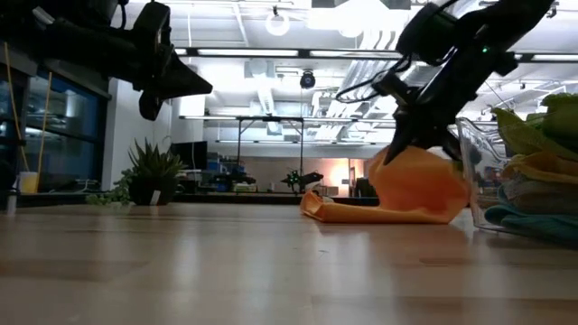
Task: Fold microfiber towels
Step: Fold the orange microfiber cloth, then stack the folded orange microfiber cloth on top of the green microfiber cloth in the transparent bin
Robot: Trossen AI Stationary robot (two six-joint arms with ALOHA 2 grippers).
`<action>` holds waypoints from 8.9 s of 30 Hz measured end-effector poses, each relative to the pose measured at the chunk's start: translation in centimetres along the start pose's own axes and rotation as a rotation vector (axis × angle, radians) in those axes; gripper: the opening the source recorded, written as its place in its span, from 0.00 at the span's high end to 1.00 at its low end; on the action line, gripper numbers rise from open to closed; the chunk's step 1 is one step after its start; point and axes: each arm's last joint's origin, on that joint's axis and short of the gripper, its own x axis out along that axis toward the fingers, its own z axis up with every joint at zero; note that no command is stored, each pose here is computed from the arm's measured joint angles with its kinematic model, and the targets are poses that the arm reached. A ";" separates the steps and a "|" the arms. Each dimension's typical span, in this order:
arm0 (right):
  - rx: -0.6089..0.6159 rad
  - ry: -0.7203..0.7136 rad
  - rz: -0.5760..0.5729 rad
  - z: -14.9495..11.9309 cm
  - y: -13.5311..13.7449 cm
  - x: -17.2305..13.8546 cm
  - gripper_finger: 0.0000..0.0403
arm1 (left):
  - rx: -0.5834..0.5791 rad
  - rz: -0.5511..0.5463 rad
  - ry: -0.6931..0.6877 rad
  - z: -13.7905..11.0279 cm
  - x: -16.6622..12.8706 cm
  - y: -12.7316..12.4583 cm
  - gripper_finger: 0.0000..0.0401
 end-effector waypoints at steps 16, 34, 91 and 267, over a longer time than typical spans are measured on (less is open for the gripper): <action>0.084 0.007 0.058 -0.8 0.5 4.6 1.00 | 0.000 0.001 0.003 0.0 0.0 0.0 1.00; 0.130 0.002 0.118 -0.6 1.1 4.6 0.78 | 0.004 0.007 0.004 -0.1 0.0 0.0 1.00; -0.088 0.025 -0.019 -0.1 -0.6 -2.9 0.41 | -0.012 -0.382 -0.406 4.3 -1.4 -2.3 1.00; 0.174 0.432 -0.301 -16.9 -1.3 -10.8 0.99 | -0.027 -0.188 -0.228 2.4 -0.5 -1.3 1.00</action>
